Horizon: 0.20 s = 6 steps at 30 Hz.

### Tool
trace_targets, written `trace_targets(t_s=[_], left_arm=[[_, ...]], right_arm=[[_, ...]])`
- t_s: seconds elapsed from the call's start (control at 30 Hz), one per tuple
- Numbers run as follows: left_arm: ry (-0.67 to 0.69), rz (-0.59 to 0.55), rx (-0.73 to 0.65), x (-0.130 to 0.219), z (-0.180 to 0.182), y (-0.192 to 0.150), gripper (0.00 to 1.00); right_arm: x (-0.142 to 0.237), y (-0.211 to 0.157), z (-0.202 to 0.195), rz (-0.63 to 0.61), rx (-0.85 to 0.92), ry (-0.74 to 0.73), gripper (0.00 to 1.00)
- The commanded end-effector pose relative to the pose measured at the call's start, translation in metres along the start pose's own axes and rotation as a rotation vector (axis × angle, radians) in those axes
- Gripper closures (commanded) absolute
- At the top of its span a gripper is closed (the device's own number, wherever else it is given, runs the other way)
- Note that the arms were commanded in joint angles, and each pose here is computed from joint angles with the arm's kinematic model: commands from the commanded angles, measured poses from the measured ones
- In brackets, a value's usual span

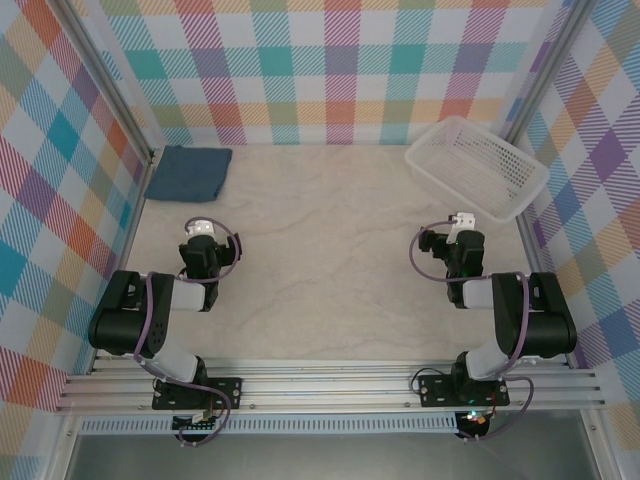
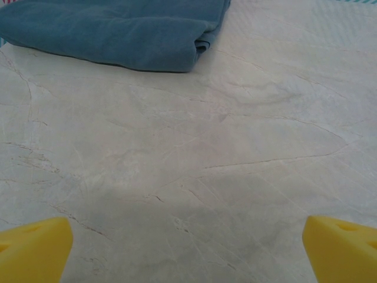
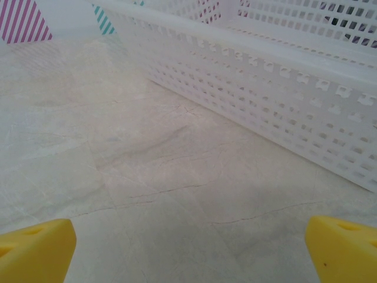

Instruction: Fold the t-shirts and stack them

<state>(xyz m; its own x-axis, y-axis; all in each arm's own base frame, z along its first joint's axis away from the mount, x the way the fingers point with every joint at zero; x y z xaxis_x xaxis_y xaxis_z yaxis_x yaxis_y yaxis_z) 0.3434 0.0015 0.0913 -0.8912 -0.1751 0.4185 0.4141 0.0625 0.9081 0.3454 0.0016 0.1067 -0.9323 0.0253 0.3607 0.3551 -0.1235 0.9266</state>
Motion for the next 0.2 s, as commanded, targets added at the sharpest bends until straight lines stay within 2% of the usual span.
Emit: trace_targets(t_s=[0.0, 0.1, 0.17], left_arm=[[-0.009, -0.042, -0.007, 0.001, -0.002, 0.01, 0.0], [-0.01, -0.045, -0.006, 0.002, -0.002, 0.01, 0.0], [0.003, -0.091, 0.015, 0.013, 0.003, 0.006, 0.0]], right_arm=[[-0.003, 0.004, 0.008, -0.001, 0.018, 0.053, 0.0], [-0.002, 0.004, 0.008, -0.003, 0.018, 0.052, 0.0], [0.005, 0.003, 0.011, -0.043, 0.033, 0.079, 0.0]])
Point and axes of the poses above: each hand's point on the last joint's axis, 136 mm out from that joint toward the fingers, its own x axis back along the fingers, its own z axis along the line the jaws close on, y = z × x, the point moved 5 cm from there along x, back along the fingers, and after that the axes turned 3 degrees about -x, right-handed, at the moved point
